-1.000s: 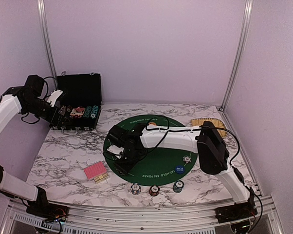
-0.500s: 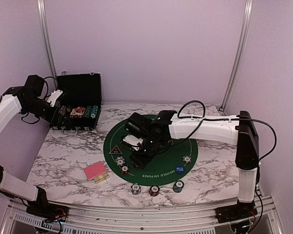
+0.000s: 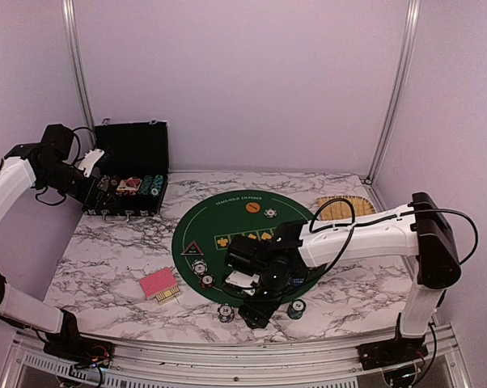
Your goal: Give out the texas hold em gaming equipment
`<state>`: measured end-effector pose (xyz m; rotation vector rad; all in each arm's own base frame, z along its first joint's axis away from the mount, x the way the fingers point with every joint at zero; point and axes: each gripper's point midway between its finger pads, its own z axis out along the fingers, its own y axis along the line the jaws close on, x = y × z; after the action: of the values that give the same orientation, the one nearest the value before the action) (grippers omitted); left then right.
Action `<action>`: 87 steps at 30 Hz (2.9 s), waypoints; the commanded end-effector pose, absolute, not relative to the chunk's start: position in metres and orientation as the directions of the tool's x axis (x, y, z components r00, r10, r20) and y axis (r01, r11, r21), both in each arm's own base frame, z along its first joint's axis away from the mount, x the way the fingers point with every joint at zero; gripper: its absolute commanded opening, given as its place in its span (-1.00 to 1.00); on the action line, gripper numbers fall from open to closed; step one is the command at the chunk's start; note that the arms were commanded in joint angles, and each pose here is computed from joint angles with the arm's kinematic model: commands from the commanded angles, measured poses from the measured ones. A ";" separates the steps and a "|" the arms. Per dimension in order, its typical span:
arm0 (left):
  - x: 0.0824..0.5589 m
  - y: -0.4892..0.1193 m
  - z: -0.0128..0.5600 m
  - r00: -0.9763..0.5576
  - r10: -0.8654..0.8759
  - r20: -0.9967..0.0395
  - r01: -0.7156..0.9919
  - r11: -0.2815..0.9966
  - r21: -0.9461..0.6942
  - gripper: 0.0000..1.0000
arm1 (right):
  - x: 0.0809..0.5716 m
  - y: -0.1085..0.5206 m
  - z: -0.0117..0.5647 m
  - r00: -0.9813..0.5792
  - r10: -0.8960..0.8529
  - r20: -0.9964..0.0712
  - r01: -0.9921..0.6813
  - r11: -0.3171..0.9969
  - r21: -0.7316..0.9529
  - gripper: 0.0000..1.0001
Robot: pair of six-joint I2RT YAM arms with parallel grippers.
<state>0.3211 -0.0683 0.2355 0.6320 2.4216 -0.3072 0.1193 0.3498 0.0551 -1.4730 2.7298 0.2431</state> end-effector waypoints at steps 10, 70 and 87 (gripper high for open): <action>0.317 -0.068 0.244 -0.696 0.364 -0.619 0.509 0.858 -0.069 0.98 | 0.134 0.372 0.053 -0.549 -0.819 -0.165 -0.835 0.538 0.112 0.35; 0.319 -0.066 0.240 -0.701 0.374 -0.607 0.507 0.860 -0.055 0.98 | 0.500 0.273 0.099 -0.794 -0.391 -0.466 -0.389 0.915 -0.106 -0.73; 0.321 -0.062 0.236 -0.709 0.382 -0.593 0.500 0.865 -0.041 0.98 | 0.529 0.245 0.040 -0.842 -0.343 -0.416 -0.354 0.934 -0.053 -0.74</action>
<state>0.3222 -0.0640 0.2341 0.6333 2.4331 -0.2734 0.5182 0.2337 0.0413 -0.4931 2.6933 -0.0093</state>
